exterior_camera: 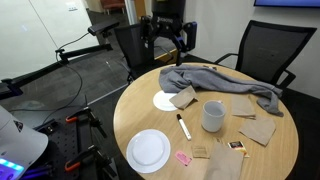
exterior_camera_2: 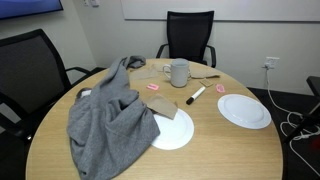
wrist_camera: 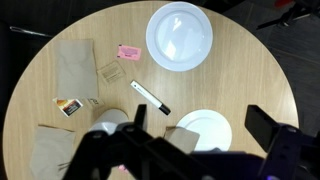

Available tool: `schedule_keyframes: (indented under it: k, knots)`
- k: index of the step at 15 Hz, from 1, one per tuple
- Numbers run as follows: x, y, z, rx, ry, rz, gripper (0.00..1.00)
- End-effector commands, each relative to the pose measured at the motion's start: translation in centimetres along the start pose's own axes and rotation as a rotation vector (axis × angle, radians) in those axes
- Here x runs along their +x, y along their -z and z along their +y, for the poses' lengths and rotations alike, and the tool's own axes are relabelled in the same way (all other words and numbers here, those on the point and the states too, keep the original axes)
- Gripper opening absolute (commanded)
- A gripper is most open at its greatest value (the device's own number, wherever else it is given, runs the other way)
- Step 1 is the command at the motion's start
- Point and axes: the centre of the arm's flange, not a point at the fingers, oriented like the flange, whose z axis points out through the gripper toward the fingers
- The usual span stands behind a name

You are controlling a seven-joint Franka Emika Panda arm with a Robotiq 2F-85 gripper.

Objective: Put the marker in the mug

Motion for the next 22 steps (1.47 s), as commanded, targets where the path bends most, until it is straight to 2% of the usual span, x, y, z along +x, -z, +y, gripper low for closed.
schedule_keyframes:
  k: [1,4,7,12,18,19,22]
  knots:
    - [1.9,-2.5,1.1,-0.055,0.144,-0.004,1.0]
    - [3.4,-5.0,1.4,-0.094,0.262,-0.006,1.0]
    - [5.2,-7.7,1.3,-0.121,0.339,0.03,1.0]
    - [7.0,-12.2,1.3,-0.112,0.471,0.04,1.0]
    - [8.3,-17.2,1.3,-0.067,0.505,-0.013,1.0]
    - [7.6,-16.5,0.5,-0.062,0.487,-0.016,1.0]
    - [7.7,-17.4,0.5,-0.051,0.488,-0.026,1.0]
